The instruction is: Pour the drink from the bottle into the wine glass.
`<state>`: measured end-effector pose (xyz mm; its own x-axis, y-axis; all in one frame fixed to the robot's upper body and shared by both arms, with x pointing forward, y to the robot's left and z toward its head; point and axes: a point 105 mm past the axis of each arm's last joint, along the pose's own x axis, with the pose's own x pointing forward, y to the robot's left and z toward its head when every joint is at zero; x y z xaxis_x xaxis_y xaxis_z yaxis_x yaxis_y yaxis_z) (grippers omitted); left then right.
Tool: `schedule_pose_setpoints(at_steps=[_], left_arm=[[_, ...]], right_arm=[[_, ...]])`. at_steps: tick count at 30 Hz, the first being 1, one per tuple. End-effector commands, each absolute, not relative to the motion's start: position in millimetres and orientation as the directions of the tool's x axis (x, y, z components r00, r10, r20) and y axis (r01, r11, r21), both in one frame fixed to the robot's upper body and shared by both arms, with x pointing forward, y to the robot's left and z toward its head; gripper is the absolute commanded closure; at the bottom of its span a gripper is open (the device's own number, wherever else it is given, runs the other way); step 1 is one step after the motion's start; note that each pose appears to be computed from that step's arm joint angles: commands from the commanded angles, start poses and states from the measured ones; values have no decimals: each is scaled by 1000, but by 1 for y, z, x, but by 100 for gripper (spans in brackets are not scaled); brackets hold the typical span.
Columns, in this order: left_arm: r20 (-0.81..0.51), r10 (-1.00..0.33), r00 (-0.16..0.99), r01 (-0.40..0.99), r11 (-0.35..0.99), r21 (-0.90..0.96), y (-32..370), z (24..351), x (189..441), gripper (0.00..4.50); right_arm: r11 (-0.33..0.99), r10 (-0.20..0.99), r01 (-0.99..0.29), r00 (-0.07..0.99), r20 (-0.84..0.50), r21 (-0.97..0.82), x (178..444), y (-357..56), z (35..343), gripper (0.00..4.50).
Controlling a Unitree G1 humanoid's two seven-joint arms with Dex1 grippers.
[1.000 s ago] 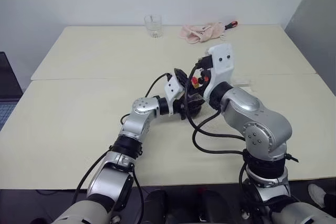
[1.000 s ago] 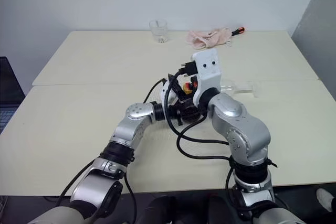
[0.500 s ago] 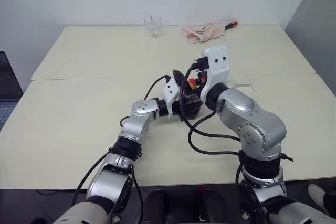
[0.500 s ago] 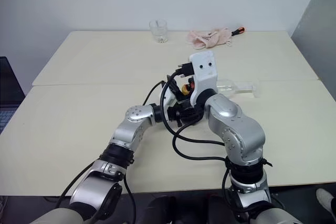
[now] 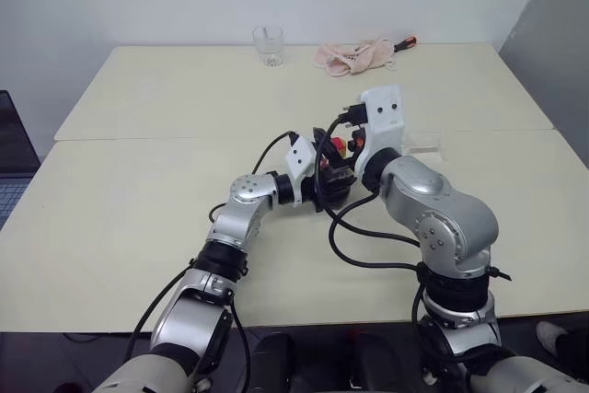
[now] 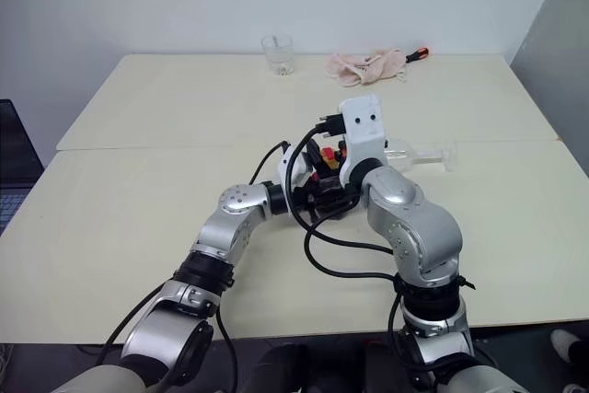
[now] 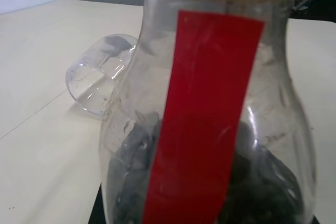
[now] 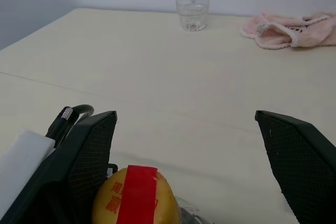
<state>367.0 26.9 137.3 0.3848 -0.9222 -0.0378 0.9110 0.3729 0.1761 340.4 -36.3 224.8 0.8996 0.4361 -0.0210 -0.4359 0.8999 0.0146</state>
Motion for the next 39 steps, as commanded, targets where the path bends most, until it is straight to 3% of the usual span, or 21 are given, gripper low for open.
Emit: schedule_pose_setpoints(at_steps=[1, 13, 21, 28, 39], left_arm=[[29, -930, 366, 900, 362, 244, 23, 162, 364, 326], [25, -928, 371, 899, 365, 243, 25, 162, 366, 326], [19, -930, 367, 901, 360, 243, 25, 162, 368, 326], [16, -929, 369, 899, 362, 247, 27, 162, 369, 326], [20, -926, 376, 897, 370, 241, 28, 160, 366, 326]], right_arm=[[897, 442, -441, 897, -9, 15, 336, -35, 227, 0], [906, 422, -422, 906, -5, -11, 329, -77, 227, 0], [850, 524, -525, 851, -24, -40, 307, -98, 225, 0], [784, 614, -618, 786, -67, -57, 298, -101, 219, 0], [668, 742, -742, 670, -23, -57, 288, -74, 232, 0]])
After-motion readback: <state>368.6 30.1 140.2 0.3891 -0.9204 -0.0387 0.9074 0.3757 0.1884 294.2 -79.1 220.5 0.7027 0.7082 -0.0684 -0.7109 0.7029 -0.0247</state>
